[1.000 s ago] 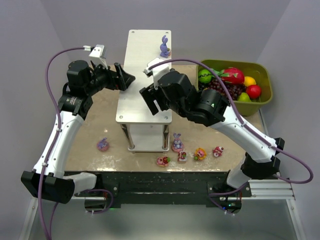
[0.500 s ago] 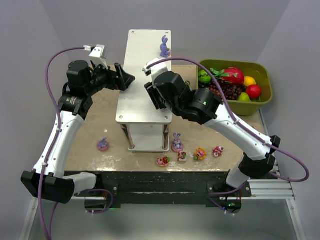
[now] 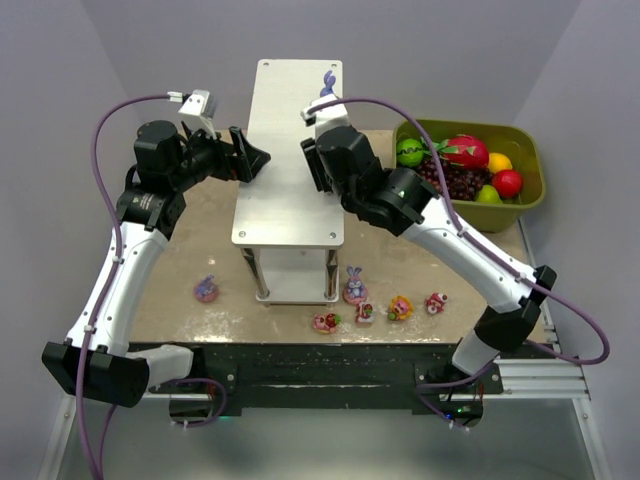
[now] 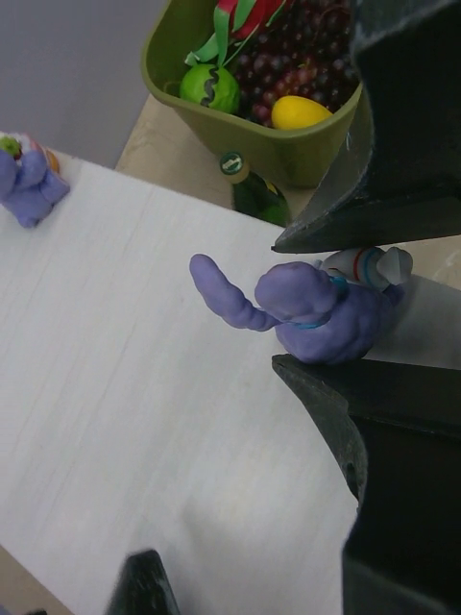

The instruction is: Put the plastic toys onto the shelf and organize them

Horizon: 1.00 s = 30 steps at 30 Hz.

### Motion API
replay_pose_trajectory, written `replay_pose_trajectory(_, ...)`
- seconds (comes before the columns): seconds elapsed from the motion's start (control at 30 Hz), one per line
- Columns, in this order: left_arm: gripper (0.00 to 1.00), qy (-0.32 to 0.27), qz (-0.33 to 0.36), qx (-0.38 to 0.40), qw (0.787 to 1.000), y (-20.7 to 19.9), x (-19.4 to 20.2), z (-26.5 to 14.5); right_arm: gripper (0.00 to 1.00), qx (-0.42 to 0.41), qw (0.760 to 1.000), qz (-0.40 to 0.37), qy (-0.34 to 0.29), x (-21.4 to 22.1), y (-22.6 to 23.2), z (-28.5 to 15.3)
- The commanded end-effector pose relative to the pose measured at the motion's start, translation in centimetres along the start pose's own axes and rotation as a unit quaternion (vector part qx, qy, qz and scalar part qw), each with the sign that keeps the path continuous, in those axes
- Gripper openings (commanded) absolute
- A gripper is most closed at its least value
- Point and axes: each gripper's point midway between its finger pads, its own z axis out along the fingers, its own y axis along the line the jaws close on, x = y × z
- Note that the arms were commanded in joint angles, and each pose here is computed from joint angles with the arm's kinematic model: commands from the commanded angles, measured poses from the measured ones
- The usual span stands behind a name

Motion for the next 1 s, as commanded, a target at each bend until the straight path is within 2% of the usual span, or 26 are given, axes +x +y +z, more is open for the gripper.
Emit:
replay_pose_trajectory(0.0, 1.0, -0.016, 0.012, 0.005, 1.0, -0.4, -1.3, -0.6, 0.25, 0.012, 0.999, 0.001, -0.031, -1.9, -1.9, 2.5)
replay_pose_trajectory(0.23, 1.0, -0.016, 0.011, 0.007, 1.0, -0.6, -1.3, -0.7, 0.23, -0.005, 0.998, -0.017, -0.055, -3.7, -3.3, 5.5)
replay_pose_trajectory(0.47, 0.99, -0.016, 0.011, 0.006, 1.0, -0.6, -1.2, -0.9, 0.23, -0.041, 0.996, -0.043, -0.069, -4.3, -2.2, 7.0)
replay_pose_trajectory(0.67, 0.99, -0.015, 0.012, 0.006, 1.0, -0.6, -1.0, -1.0, 0.23, -0.025, 0.996, -0.051, -0.061, -3.9, -2.4, 8.3)
replay_pose_trajectory(0.83, 0.99, -0.016, 0.013, 0.005, 1.0, -0.6, -1.1, -1.0, 0.34, -0.003, 0.997, -0.055, -0.06, -4.0, -3.4, 8.1)
replay_pose_trajectory(0.97, 1.0, -0.015, 0.012, 0.005, 1.0, -0.5, -1.1, -0.9, 0.36, 0.007, 0.996, -0.068, -0.056, -3.9, -3.9, 8.0)
